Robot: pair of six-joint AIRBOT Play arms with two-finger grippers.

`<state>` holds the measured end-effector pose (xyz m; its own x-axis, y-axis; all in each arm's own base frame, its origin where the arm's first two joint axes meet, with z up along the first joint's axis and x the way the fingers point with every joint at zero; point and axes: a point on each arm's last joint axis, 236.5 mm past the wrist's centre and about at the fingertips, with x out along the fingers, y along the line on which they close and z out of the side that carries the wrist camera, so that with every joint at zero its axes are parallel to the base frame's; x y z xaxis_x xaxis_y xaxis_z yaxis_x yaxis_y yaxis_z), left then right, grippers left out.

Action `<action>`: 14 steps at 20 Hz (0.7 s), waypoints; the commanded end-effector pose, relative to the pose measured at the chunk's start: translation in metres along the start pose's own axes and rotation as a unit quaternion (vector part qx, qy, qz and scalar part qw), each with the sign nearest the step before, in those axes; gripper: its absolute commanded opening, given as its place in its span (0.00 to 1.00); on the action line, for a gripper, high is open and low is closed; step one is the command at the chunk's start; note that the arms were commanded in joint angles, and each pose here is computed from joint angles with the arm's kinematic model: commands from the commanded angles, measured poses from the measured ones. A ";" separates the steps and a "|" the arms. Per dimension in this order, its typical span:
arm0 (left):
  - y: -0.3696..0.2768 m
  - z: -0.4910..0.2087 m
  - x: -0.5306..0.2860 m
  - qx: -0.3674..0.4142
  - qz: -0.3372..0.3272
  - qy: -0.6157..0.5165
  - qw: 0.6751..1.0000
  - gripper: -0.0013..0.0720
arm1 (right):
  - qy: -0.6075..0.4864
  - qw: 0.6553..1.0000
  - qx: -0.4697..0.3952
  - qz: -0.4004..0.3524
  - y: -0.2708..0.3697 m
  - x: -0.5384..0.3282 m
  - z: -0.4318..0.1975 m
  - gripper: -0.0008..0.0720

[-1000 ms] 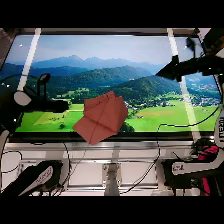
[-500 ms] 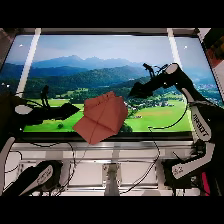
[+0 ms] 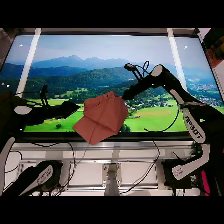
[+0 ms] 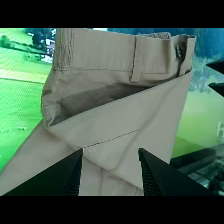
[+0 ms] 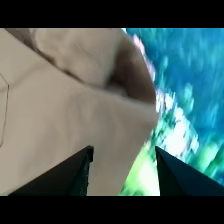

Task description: Fold the clothes and pants, and hang the long-sleeved shirts on hangers.

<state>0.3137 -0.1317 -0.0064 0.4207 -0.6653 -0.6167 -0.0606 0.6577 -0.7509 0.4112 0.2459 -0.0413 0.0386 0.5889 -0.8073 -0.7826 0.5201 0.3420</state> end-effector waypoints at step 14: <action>-0.003 -0.004 0.000 -0.002 -0.006 0.009 1.000 0.58 | 0.038 0.963 -0.266 0.029 0.069 0.049 0.010 0.62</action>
<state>0.3119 -0.1338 -0.0053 0.4131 -0.6741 -0.6123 -0.0596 0.6509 -0.7568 0.3835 0.3183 -0.0491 0.0274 0.5684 -0.8223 -0.9884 0.1384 0.0627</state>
